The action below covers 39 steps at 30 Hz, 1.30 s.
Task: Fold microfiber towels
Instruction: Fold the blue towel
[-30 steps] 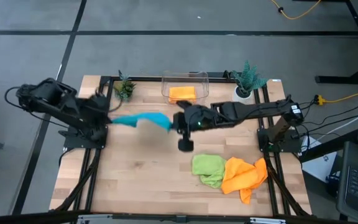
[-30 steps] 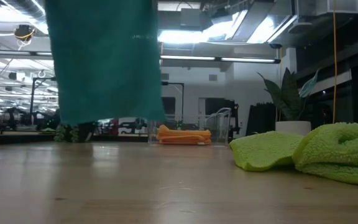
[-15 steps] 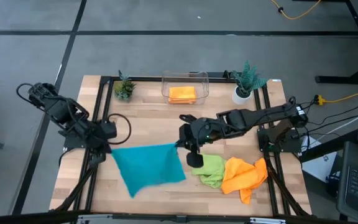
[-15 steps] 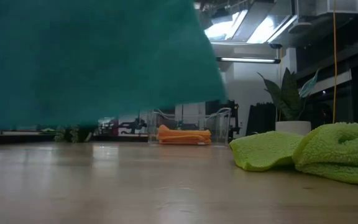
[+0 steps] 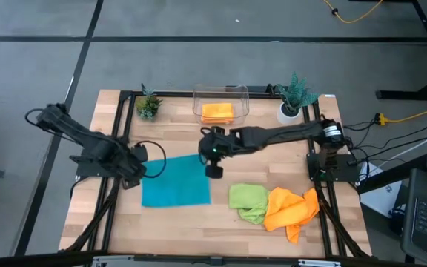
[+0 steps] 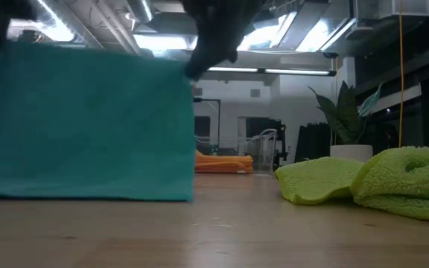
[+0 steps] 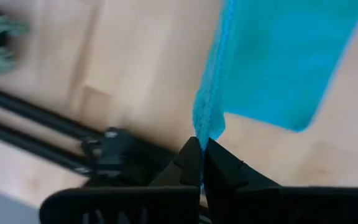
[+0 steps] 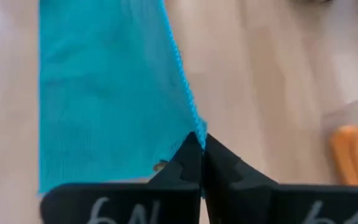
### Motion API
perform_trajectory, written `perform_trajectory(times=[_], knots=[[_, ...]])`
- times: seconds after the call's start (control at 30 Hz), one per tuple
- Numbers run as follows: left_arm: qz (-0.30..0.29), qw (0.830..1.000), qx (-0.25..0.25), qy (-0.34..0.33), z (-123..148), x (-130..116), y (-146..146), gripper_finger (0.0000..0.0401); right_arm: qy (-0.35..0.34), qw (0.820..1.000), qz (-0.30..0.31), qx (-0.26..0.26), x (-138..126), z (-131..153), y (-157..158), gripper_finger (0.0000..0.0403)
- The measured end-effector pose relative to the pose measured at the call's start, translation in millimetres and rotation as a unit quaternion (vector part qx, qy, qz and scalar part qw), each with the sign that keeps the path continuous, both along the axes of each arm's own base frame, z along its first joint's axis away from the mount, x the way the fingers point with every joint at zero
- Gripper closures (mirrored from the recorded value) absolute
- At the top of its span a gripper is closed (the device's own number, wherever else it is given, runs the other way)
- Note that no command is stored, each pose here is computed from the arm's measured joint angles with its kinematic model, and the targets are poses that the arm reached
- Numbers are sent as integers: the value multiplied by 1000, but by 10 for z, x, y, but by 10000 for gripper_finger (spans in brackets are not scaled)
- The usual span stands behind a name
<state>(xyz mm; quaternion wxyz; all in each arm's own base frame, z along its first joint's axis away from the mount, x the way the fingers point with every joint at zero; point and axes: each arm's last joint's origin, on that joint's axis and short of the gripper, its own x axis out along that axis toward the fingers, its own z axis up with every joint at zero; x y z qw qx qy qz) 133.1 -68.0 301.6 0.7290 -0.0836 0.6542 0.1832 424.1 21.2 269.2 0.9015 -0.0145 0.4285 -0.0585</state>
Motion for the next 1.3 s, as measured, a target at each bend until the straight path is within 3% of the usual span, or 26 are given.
perform_trajectory(times=[0.17, 0.37, 0.73, 1.03, 1.3], knots=[[9, 997, 73, 39, -300, -9, 144, 401, 8, 1000, -14, -19, 125, -194, -269, 403], [28, 993, 109, 47, -443, -3, 235, 401, 8, 998, -41, -38, 149, -232, -398, 403], [24, 997, 61, -38, -507, 117, 30, 401, 37, 998, -13, -51, 147, -371, 50, 403], [37, 998, -16, -42, -865, 6, -223, 401, 62, 996, 30, -58, 139, -594, 558, 403], [30, 995, -51, -82, -891, -30, -405, 401, 73, 995, 33, -58, 146, -754, 743, 403]])
